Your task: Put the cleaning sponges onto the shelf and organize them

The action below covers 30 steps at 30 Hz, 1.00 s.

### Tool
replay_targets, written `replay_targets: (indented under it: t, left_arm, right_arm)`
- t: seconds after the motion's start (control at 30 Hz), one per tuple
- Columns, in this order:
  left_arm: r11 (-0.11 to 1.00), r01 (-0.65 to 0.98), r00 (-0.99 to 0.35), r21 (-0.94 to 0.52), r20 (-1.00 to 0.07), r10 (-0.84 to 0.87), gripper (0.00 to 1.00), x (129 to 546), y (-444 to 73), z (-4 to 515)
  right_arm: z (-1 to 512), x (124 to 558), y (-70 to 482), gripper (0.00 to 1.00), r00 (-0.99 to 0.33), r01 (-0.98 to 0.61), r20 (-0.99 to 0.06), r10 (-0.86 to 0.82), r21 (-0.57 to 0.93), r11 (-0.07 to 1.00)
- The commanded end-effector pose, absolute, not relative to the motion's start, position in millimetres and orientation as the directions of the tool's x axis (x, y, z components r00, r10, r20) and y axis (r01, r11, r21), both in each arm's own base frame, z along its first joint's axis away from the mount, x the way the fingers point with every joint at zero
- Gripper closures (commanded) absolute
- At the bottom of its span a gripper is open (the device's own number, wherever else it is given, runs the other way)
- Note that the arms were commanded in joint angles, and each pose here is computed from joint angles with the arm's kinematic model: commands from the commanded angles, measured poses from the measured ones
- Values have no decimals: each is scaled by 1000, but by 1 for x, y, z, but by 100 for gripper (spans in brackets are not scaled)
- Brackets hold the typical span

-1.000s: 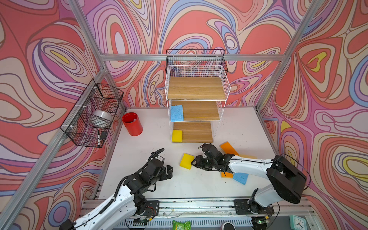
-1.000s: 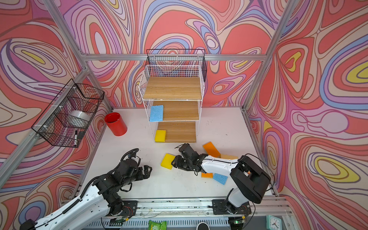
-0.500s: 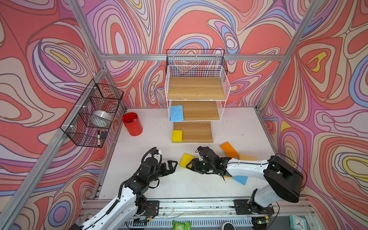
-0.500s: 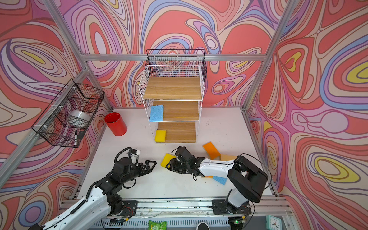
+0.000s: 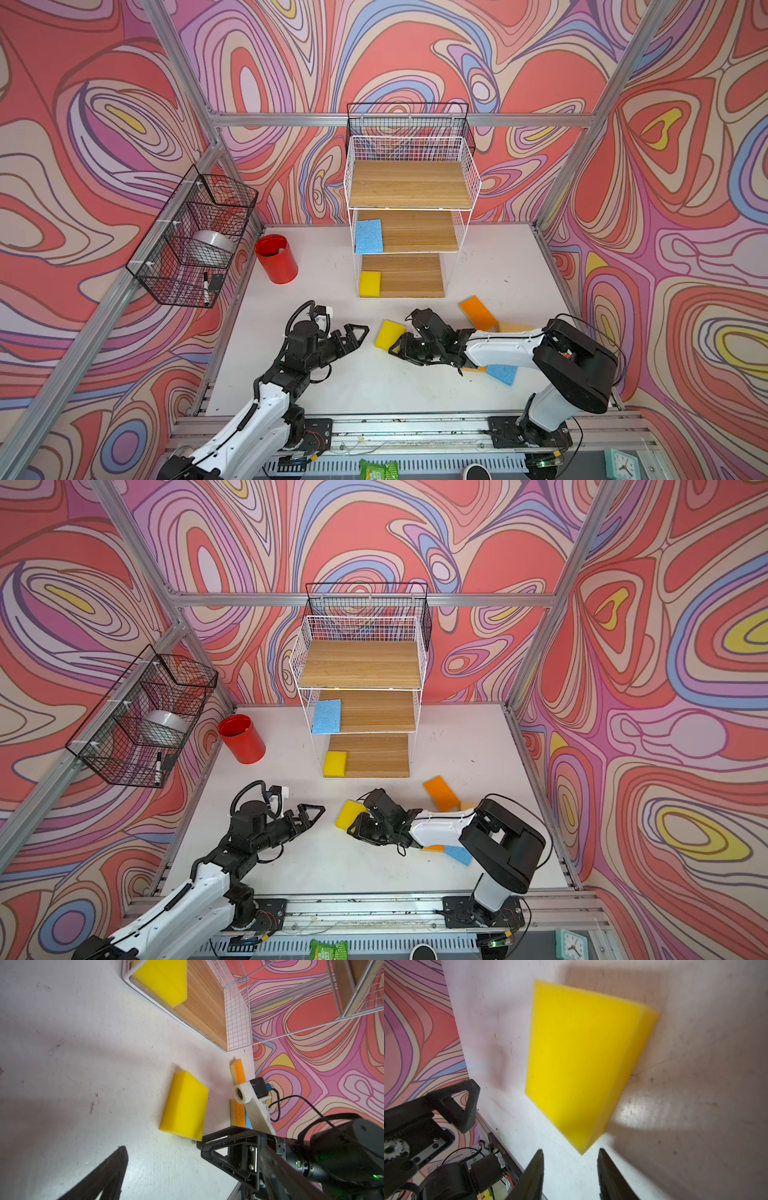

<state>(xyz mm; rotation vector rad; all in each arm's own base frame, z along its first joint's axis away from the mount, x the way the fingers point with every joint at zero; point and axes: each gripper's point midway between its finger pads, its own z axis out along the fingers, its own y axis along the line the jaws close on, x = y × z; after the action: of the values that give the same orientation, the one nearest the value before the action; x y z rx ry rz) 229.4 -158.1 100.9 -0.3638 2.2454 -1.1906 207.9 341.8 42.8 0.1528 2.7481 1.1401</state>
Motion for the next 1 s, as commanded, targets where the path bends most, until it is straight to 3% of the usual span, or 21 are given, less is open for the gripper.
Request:
replay_targets:
  t: [0.0, 0.3, 0.6, 0.83, 0.97]
  left_arm:
    - [541, 51, -801, -839, -358, -480, 0, 231, -161, 107]
    - [568, 33, -797, -823, -364, -481, 0, 225, -155, 102]
    - [572, 14, -809, -820, -345, -475, 0, 217, -154, 97]
    - [637, -47, -802, -769, -351, -483, 0, 213, -140, 90]
    - [666, -58, -809, -744, -355, -468, 0, 214, -138, 93]
  right_arm:
    - [37, 212, 343, 59, -980, 41, -113, 165, 695, 717]
    - [27, 219, 337, 80, -973, 55, -132, 190, 664, 745]
    - [36, 218, 330, 88, -970, 26, -168, 178, 650, 760]
    - [44, 215, 315, 90, -963, -9, -217, 159, 614, 789]
    - [52, 214, 308, 98, -957, -30, -248, 153, 608, 793]
